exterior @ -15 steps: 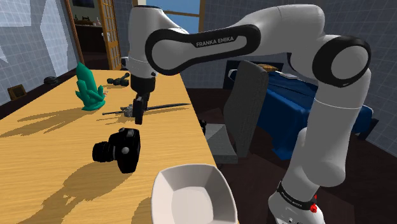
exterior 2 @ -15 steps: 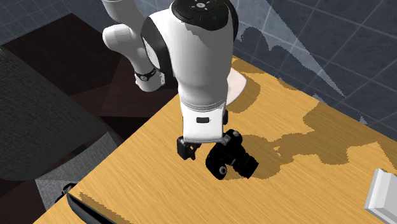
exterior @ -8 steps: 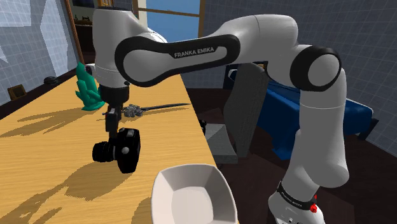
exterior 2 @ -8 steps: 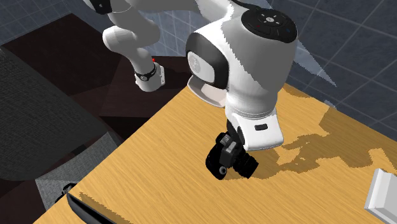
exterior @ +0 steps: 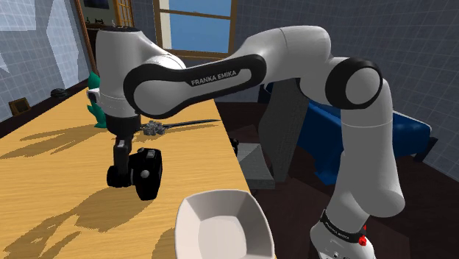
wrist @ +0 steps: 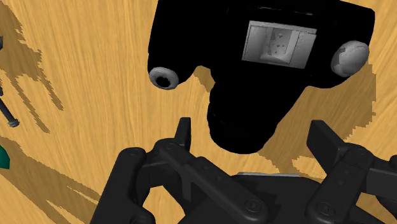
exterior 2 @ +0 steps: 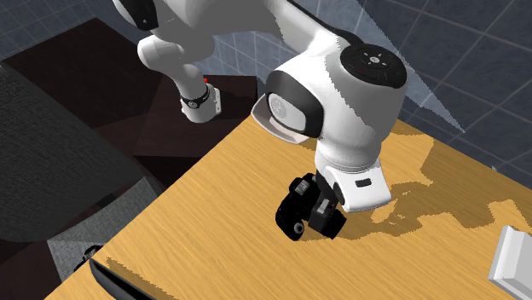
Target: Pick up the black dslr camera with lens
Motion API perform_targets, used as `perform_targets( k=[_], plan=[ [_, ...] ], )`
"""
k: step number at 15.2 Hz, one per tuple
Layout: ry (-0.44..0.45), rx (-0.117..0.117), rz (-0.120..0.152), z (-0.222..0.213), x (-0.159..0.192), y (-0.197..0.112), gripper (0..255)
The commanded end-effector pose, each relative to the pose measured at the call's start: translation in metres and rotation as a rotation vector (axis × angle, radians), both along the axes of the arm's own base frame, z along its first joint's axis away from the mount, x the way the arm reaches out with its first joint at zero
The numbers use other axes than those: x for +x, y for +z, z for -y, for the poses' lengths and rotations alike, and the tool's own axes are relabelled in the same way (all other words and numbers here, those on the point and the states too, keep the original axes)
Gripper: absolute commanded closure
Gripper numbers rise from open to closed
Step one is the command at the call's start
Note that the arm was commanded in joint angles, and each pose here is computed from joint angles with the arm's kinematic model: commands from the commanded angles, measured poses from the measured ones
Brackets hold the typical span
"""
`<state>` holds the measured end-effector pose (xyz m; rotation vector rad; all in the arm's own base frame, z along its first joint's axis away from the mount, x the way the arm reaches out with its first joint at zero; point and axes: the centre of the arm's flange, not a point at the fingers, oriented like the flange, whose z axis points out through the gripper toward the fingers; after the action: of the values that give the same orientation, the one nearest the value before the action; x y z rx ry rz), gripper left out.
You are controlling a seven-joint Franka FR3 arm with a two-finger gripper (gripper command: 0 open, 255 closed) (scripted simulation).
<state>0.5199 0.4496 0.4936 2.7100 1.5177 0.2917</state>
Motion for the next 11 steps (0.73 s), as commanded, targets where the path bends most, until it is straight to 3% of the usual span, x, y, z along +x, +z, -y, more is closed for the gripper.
perform_targets(
  k=[1, 3, 4, 11],
  plan=[
    [0.000, 0.000, 0.000, -0.0003, -0.0009, -0.0085, 0],
    [0.000, 0.000, 0.000, -0.0003, -0.0009, -0.0085, 0],
    [0.000, 0.000, 0.000, 0.0001, -0.0007, -0.0084, 255],
    [0.000, 0.000, 0.000, 0.0002, -0.0013, -0.0085, 255]
  ],
)
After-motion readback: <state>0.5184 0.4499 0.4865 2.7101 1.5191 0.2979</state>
